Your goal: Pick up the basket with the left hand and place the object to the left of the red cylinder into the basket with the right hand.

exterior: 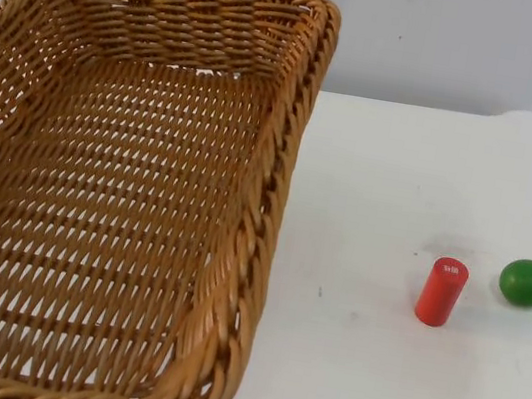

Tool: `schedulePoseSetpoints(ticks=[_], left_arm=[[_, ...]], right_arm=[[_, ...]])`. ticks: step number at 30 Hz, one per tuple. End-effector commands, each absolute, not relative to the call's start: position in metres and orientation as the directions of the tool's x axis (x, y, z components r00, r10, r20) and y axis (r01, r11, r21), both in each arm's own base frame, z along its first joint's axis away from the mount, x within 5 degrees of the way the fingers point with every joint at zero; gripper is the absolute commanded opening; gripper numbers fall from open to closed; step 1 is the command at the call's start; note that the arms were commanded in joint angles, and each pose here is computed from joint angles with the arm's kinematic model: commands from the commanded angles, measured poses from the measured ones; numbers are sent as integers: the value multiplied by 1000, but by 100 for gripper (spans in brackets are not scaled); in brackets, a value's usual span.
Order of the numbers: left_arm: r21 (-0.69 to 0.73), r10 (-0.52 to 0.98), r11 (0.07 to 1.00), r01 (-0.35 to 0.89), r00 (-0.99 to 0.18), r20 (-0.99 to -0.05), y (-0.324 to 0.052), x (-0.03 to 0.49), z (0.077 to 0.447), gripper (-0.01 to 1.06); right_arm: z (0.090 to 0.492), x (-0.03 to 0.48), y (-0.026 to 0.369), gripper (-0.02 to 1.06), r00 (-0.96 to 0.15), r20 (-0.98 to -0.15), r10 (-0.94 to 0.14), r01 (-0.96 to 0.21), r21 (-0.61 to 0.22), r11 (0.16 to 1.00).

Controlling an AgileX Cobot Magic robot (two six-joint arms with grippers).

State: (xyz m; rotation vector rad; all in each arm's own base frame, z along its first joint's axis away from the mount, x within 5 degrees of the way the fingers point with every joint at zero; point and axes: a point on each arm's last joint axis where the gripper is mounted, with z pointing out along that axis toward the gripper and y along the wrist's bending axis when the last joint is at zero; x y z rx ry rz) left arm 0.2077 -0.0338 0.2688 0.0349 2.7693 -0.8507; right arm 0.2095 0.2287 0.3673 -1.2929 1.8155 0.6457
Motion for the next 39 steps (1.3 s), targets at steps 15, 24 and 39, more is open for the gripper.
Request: schedulePoseSetpoints(ticks=[15,24,39], left_arm=[[-574,-70,814,89,-966,-249,-35,207,273,0],[-577,-69,812,89,-967,-246,-36,207,273,0],[-577,-69,812,89,-967,-246,-36,207,273,0]], right_arm=[[320,227,344,0,-243,-603,-760,-919,-106,379],[296,235,362,0,-264,-559,-786,-922,-94,376],[303,235,360,79,-263,-577,-773,-915,-105,390]])
